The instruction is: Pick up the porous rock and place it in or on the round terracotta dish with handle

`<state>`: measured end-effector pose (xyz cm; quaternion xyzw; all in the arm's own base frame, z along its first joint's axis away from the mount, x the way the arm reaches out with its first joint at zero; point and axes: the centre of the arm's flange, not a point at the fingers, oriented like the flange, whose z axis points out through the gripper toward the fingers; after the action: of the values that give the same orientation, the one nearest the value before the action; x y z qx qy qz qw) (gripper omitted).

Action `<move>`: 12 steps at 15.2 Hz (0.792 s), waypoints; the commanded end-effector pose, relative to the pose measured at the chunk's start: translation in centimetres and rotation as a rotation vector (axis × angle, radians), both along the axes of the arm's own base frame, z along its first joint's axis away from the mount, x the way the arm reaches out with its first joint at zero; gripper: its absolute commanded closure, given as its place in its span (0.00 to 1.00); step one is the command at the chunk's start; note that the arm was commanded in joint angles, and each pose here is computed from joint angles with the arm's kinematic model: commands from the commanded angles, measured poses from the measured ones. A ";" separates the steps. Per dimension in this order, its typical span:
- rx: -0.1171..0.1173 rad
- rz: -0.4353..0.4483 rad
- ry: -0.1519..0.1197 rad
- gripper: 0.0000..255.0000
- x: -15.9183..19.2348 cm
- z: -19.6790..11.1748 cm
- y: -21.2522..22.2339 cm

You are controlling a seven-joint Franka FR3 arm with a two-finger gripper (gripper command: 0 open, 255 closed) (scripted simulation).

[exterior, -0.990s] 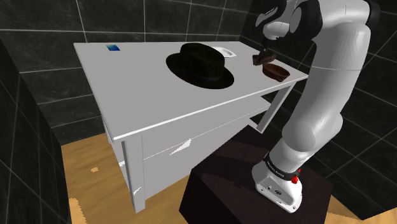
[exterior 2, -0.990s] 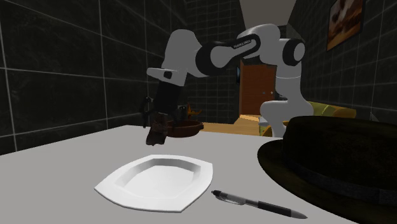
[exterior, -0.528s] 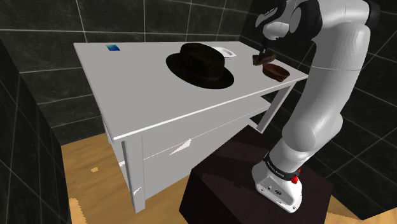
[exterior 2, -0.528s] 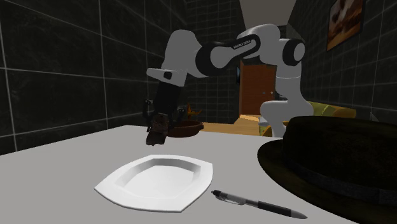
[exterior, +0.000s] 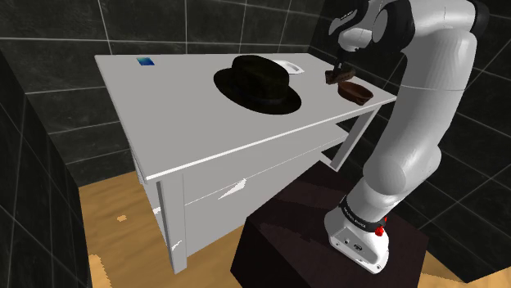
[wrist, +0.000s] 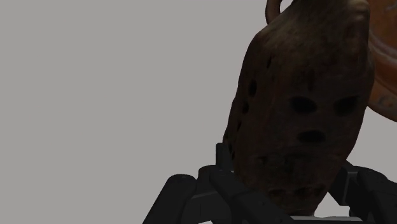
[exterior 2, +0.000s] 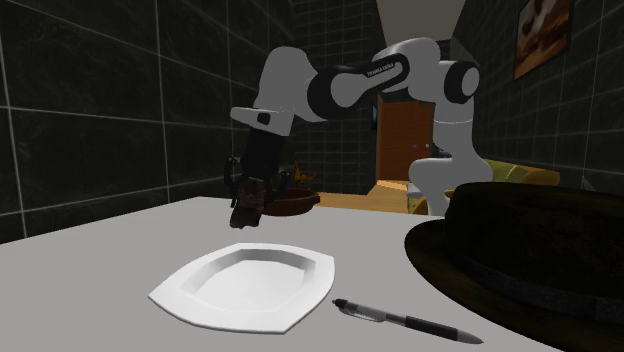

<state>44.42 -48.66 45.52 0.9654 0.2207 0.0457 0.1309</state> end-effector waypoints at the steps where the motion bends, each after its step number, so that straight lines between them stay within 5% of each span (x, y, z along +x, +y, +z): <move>1: 0.000 -0.001 0.000 1.00 0.0 0.0 0.0; 12: 0.000 -0.001 0.000 1.00 0.0 5.8 0.0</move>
<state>44.31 -48.62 50.73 0.9655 0.2205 0.0456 0.1307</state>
